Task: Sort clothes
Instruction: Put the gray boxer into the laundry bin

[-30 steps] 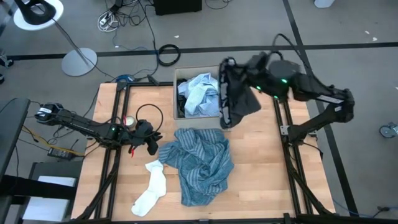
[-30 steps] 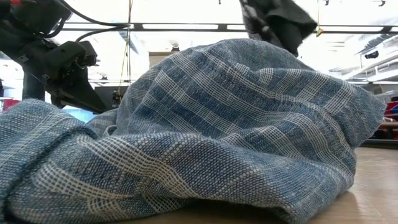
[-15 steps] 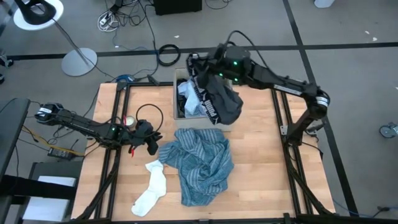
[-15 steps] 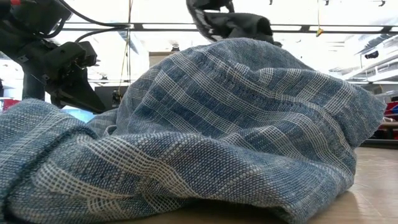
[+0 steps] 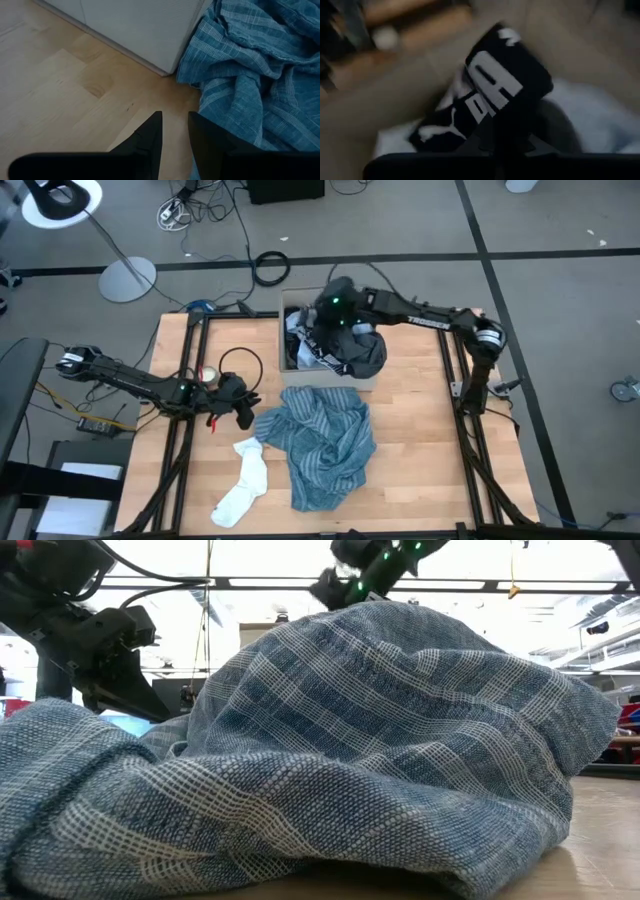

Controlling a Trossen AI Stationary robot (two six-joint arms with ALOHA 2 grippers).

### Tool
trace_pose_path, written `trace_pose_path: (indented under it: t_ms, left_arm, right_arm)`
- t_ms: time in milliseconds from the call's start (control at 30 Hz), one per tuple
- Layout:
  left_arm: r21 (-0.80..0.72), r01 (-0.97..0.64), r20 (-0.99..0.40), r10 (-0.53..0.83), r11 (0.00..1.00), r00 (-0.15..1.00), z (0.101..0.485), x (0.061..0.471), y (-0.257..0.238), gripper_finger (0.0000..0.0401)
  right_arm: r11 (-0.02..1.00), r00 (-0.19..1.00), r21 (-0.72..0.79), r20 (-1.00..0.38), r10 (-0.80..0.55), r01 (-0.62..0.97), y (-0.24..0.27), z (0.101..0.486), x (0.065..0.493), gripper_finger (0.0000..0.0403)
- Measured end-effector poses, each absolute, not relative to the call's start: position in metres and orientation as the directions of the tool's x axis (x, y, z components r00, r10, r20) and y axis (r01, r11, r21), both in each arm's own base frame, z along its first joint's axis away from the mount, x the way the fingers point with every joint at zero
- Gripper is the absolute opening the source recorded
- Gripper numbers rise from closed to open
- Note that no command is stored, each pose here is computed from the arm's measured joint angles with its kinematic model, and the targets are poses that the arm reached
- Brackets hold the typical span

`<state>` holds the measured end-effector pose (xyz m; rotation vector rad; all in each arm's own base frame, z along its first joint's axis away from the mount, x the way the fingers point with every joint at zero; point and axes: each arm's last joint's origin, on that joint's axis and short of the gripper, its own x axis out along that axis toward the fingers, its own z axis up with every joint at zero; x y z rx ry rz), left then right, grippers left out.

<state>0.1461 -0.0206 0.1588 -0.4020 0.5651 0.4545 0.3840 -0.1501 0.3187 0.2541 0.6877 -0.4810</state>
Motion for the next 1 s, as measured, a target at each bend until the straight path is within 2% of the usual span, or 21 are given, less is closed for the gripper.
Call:
trace_pose_path:
  t_ms: [100, 233, 400, 500, 600, 733, 1000]
  left_arm:
    - [-0.235, -0.514, -0.587, 0.301, 0.825, 0.751, 0.159, 0.146, -0.021, 0.0099]
    - [-0.233, -0.516, -0.586, 0.304, 0.825, 0.751, 0.159, 0.146, -0.02, 0.0099]
    - [-0.234, -0.516, -0.584, 0.306, 0.824, 0.752, 0.159, 0.146, -0.02, 0.0099]
    - [-0.236, -0.518, -0.584, 0.306, 0.822, 0.752, 0.159, 0.146, -0.02, 0.0099]
    - [-0.236, -0.518, -0.583, 0.306, 0.822, 0.752, 0.159, 0.146, -0.02, 0.0099]
    - [-0.235, -0.518, -0.584, 0.306, 0.822, 0.752, 0.159, 0.146, -0.02, 0.0099]
    - [-0.235, -0.518, -0.585, 0.306, 0.822, 0.751, 0.159, 0.146, -0.02, 0.0099]
  right_arm:
    - [0.848, 0.568, 0.071, -0.771, -0.287, 0.525, -0.151, 0.287, 0.39, 0.0013]
    - [0.848, 0.481, 0.057, -0.843, -0.241, 0.526, -0.156, 0.246, 0.404, 0.003]
    - [0.846, 0.438, 0.053, -0.871, -0.221, 0.531, -0.165, 0.205, 0.419, 0.0084]
    - [0.844, 0.428, 0.057, -0.879, -0.211, 0.534, -0.168, 0.194, 0.422, 0.0125]
    - [0.846, 0.437, 0.064, -0.875, -0.207, 0.53, -0.169, 0.195, 0.422, 0.0161]
    - [0.848, 0.478, 0.073, -0.849, -0.223, 0.525, -0.169, 0.216, 0.415, 0.0191]
    - [0.851, 0.605, 0.095, -0.745, -0.283, 0.516, -0.157, 0.3, 0.382, 0.0196]
